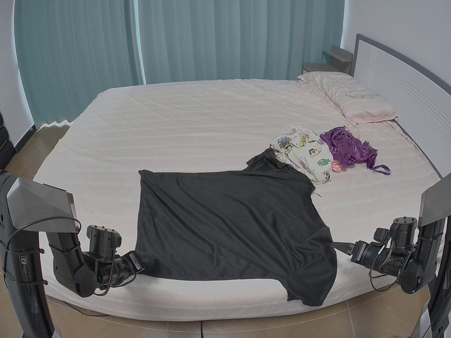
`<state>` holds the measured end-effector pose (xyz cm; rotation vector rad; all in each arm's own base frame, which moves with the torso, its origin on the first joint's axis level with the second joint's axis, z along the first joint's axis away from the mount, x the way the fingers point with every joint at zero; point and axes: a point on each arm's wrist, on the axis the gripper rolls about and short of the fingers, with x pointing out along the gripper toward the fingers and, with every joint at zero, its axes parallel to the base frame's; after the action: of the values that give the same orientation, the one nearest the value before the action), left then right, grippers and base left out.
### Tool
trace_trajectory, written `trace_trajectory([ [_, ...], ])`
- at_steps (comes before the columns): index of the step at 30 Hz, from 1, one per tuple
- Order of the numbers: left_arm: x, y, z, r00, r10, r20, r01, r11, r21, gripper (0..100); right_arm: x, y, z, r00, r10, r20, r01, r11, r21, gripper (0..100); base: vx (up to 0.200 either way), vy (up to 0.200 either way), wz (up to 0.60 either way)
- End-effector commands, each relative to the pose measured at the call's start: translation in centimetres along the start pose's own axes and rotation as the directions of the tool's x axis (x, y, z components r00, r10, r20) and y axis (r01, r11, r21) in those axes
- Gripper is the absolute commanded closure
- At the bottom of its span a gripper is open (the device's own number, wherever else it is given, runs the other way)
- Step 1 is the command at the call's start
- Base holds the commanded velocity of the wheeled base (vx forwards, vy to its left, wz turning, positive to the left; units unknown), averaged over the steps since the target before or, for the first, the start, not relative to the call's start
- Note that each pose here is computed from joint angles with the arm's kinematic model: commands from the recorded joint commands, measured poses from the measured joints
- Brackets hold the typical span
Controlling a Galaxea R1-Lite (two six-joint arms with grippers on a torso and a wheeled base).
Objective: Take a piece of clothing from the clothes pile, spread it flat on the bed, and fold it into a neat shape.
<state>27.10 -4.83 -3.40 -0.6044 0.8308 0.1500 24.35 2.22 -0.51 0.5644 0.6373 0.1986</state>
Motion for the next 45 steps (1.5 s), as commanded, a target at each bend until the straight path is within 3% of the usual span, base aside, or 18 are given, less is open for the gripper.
trace_trajectory([
  [1,0.8,-0.2,-0.4,1.0,0.006,-0.01,-0.006,1.0,0.011,0,-0.1,0.2,0.1,1.0,0.009,0.013,-0.009,1.0,-0.006,0,0.0,0.0,0.0],
  [5,1.6,-0.1,-0.8,0.999,0.051,0.013,-0.052,0.998,0.029,0,-0.1,0.2,0.1,1.0,0.009,0.011,-0.009,1.0,-0.006,0,0.0,0.0,0.0],
  [6,1.6,-0.1,-1.0,0.998,0.059,0.013,-0.06,0.997,0.042,100,-0.1,0.1,0.1,1.0,0.008,0.01,-0.008,1.0,-0.005,0,0.0,0.0,0.0],
  [18,0.2,0.5,-1.9,0.996,0.085,-0.017,-0.084,0.995,0.053,100,0.8,-0.8,-1.0,0.999,-0.025,-0.042,0.025,1.0,-0.007,0,0.0,0.0,0.0],
  [27,-1.8,1.7,-2.2,0.992,0.12,-0.036,-0.119,0.992,0.044,100,5.3,-0.8,-1.8,0.997,0.012,-0.075,-0.018,0.996,-0.089,0,0.0,0.0,0.0],
  [39,-1.7,2.0,-2.1,0.991,0.126,-0.042,-0.125,0.992,0.035,100,8.4,-0.7,-0.7,0.995,0.004,-0.101,-0.013,0.995,-0.096,0,0.0,0.0,0.0],
  [40,-1.7,2.0,-2.1,0.991,0.125,-0.043,-0.124,0.992,0.035,100,8.7,-0.9,-0.8,0.993,-0.008,-0.118,-0.005,0.994,-0.107,100,0.0,0.0,0.0],
  [44,-1.7,2.0,-2.1,0.991,0.124,-0.042,-0.123,0.992,0.035,100,9.7,-1.3,-1.0,0.989,-0.036,-0.142,0.018,0.992,-0.124,100,0.0,0.0,0.0],
  [45,-1.7,2.0,-2.1,0.991,0.124,-0.042,-0.123,0.992,0.035,100,10.5,-1.4,-0.6,0.992,-0.066,-0.104,0.051,0.989,-0.137,100,0.0,0.0,0.0],
])
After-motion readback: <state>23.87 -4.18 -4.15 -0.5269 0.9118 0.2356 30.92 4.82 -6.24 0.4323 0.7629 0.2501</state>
